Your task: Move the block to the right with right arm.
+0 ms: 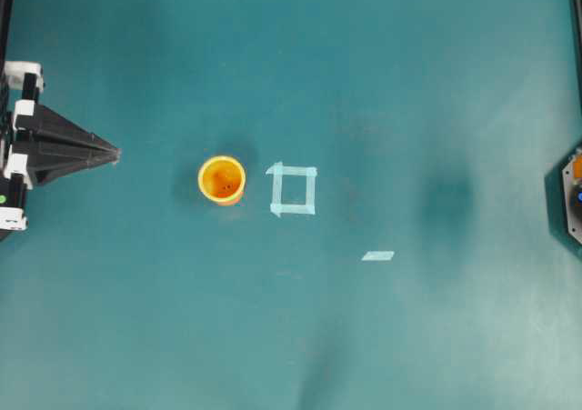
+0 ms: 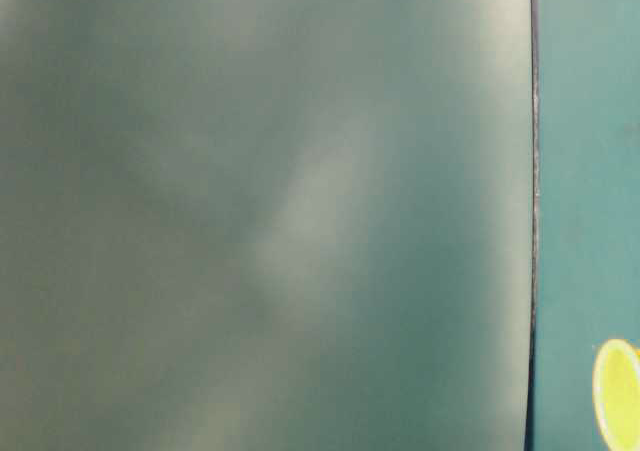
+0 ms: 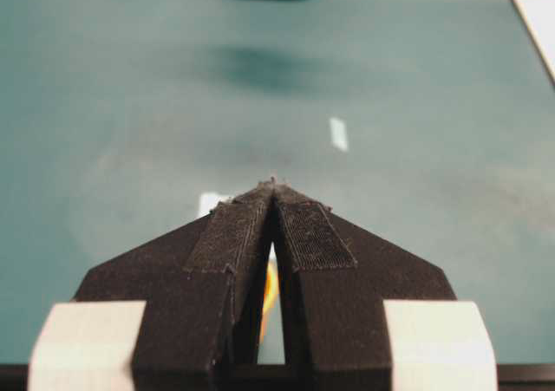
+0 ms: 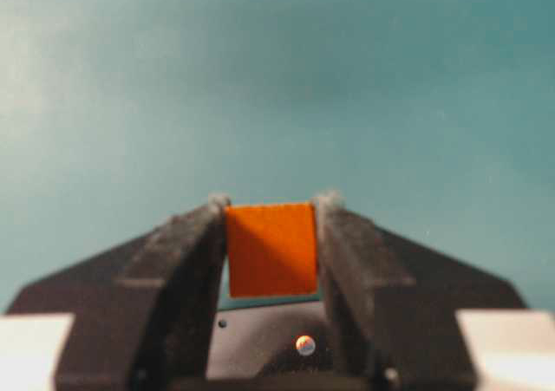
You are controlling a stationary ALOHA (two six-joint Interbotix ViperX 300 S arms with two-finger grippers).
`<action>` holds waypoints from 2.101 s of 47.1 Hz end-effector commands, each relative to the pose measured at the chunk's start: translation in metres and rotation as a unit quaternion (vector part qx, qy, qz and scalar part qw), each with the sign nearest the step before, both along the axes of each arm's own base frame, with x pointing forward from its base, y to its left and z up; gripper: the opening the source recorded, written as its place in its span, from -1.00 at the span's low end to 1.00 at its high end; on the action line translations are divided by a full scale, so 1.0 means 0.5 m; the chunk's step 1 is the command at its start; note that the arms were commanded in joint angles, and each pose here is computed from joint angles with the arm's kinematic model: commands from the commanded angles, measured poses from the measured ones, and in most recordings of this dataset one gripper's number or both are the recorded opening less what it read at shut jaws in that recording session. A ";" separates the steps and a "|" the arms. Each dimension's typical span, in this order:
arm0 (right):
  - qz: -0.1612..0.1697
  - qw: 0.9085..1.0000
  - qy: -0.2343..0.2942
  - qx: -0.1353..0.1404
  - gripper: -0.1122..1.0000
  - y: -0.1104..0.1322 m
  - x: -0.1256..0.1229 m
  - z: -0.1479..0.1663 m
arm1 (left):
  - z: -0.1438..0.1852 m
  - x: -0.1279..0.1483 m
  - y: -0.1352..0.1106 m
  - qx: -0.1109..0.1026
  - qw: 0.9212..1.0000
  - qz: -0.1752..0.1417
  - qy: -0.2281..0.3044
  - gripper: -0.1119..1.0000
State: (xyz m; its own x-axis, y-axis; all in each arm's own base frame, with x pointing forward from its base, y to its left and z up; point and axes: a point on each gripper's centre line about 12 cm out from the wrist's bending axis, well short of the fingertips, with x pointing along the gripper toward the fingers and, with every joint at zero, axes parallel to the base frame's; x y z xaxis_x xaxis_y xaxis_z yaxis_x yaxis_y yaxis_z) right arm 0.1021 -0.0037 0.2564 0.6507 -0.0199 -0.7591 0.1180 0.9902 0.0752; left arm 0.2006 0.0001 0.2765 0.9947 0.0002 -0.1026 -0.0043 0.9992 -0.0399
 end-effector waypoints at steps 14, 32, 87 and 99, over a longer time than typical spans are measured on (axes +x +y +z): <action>0.002 1.000 -0.015 0.000 -0.07 0.001 -0.006 0.018 | 0.024 0.006 0.000 0.001 1.000 0.000 -0.015 -0.79; 0.001 1.000 -0.013 0.000 -0.07 0.001 -0.006 0.016 | 0.024 0.006 0.000 0.001 1.000 0.000 -0.015 -0.79; 0.001 1.000 -0.008 -0.001 -0.07 0.000 -0.005 0.010 | 0.024 0.006 0.000 0.000 1.000 0.000 -0.015 -0.79; 0.001 1.000 -0.008 -0.001 -0.07 0.000 -0.004 0.010 | 0.024 0.006 0.000 0.001 1.000 0.000 -0.015 -0.79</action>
State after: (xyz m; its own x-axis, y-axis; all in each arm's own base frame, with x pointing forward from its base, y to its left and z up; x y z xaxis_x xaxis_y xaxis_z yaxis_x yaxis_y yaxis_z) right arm 0.0979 -0.0035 0.2577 0.6576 -0.0202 -0.7531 0.1171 0.9902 0.0757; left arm 0.2006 0.0001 0.2766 0.9949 0.0002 -0.1011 -0.0044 0.9991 -0.0414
